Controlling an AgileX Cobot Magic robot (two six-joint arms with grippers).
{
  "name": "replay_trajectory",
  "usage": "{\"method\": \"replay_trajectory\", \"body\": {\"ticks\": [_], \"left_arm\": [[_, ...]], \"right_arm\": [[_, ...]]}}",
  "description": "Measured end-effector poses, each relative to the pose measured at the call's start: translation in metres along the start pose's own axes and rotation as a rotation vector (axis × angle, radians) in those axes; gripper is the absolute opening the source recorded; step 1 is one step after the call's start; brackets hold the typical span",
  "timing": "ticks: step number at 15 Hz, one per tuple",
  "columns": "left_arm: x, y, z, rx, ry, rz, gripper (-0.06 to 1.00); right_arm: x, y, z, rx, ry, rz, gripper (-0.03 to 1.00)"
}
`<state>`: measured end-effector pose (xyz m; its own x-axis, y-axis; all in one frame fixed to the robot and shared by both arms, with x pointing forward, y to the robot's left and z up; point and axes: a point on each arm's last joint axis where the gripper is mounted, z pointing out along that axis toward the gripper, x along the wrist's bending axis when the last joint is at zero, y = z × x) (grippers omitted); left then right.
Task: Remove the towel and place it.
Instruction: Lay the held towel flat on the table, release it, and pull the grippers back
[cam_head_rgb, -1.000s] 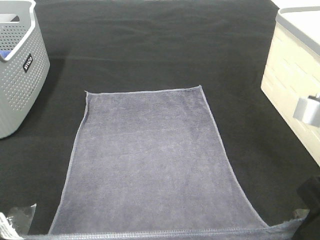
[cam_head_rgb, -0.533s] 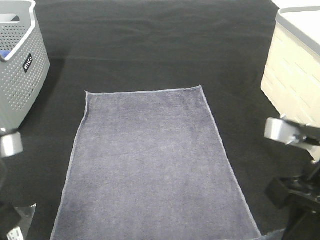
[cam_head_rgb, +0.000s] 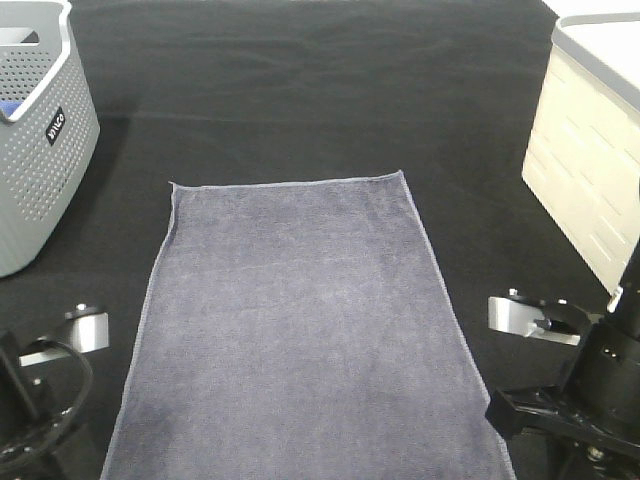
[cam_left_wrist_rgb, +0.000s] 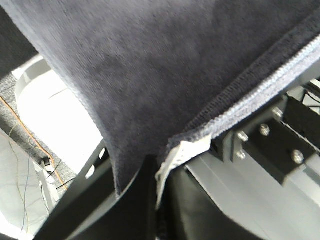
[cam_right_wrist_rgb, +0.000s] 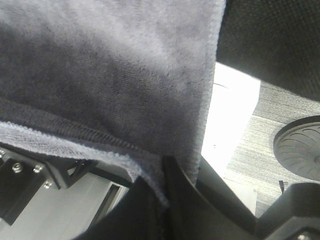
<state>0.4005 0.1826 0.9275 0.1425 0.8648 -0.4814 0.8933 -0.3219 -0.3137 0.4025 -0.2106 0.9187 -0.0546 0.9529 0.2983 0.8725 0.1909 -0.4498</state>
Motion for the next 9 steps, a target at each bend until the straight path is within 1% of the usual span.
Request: {"method": "replay_trajectory", "body": {"ticks": [2, 3, 4, 5, 7, 9], "left_arm": [[0.0, 0.004, 0.003, 0.011, 0.007, 0.003, 0.01], [-0.004, 0.008, 0.007, 0.029, 0.028, 0.032, 0.01], [-0.011, 0.014, 0.011, 0.041, 0.073, 0.091, 0.01], [-0.017, 0.019, 0.014, 0.044, 0.101, 0.121, 0.01], [-0.025, 0.026, 0.023, 0.068, 0.144, 0.15, 0.01], [-0.028, 0.027, 0.025, 0.071, 0.153, 0.16, 0.01]], "right_arm": [[-0.001, 0.003, 0.002, -0.001, -0.003, -0.003, 0.02], [-0.002, 0.004, 0.003, 0.002, -0.012, -0.012, 0.02], [-0.005, 0.006, 0.005, 0.007, -0.031, -0.019, 0.02], [-0.006, 0.006, 0.005, 0.006, -0.042, -0.025, 0.02], [-0.008, 0.007, 0.005, 0.005, -0.065, -0.04, 0.02], [-0.009, 0.007, 0.005, 0.006, -0.069, -0.043, 0.02]]}}
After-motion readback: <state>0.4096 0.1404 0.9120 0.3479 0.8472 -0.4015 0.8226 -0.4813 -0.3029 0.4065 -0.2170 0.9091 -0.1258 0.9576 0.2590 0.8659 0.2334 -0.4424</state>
